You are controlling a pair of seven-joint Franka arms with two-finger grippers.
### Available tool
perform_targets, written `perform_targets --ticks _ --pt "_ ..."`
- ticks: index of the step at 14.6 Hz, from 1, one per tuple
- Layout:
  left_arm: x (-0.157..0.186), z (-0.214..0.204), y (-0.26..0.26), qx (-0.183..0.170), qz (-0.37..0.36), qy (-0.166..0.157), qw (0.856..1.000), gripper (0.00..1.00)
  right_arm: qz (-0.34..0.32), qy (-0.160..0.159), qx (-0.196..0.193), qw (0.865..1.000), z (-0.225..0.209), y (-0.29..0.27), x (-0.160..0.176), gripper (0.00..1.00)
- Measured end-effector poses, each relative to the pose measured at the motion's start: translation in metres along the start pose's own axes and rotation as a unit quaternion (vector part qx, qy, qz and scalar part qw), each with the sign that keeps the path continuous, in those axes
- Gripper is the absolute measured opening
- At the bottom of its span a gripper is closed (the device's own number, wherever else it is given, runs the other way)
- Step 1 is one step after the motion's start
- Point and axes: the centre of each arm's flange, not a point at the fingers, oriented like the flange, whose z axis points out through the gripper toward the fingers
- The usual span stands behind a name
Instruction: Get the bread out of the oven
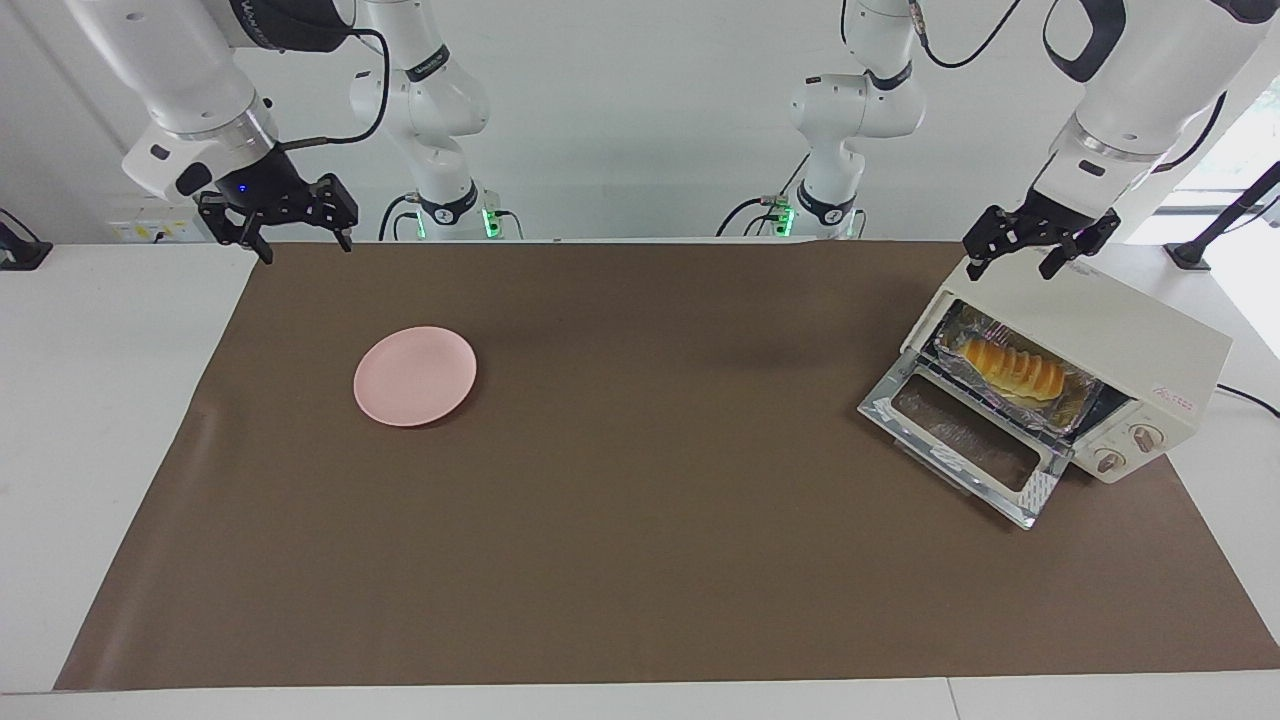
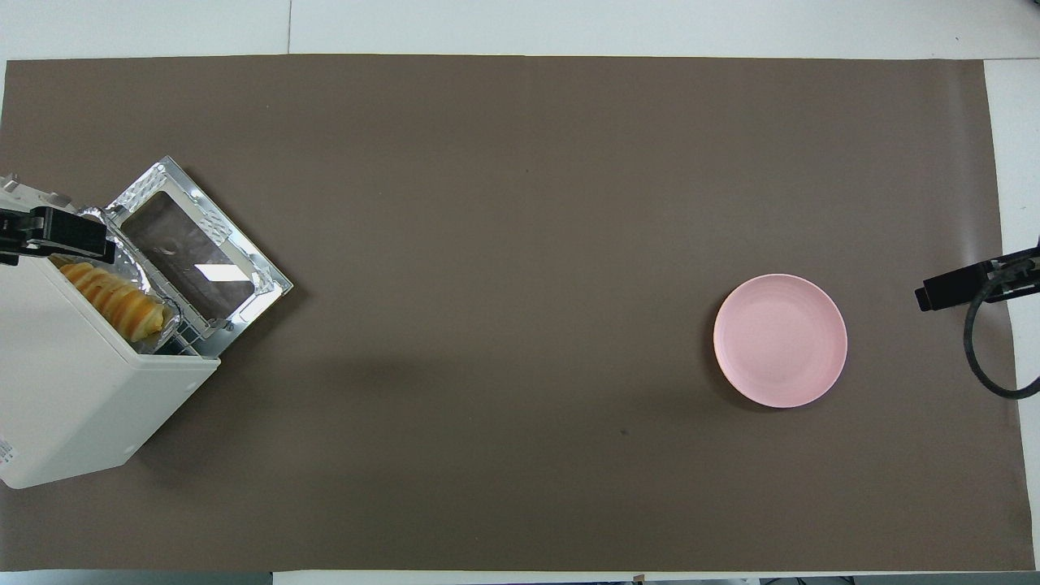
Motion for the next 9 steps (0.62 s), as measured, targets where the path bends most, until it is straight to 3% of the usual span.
perform_targets --ticks 7,9 --pt "0.0024 -0.0002 -0.0012 0.000 -0.004 0.007 1.000 1.00 0.000 0.000 0.000 1.000 0.0000 0.0000 0.0000 1.00" --pt "0.0067 0.0040 -0.0037 -0.001 -0.052 0.008 0.999 1.00 0.000 0.000 0.000 1.000 0.0000 0.0000 0.0000 1.00"
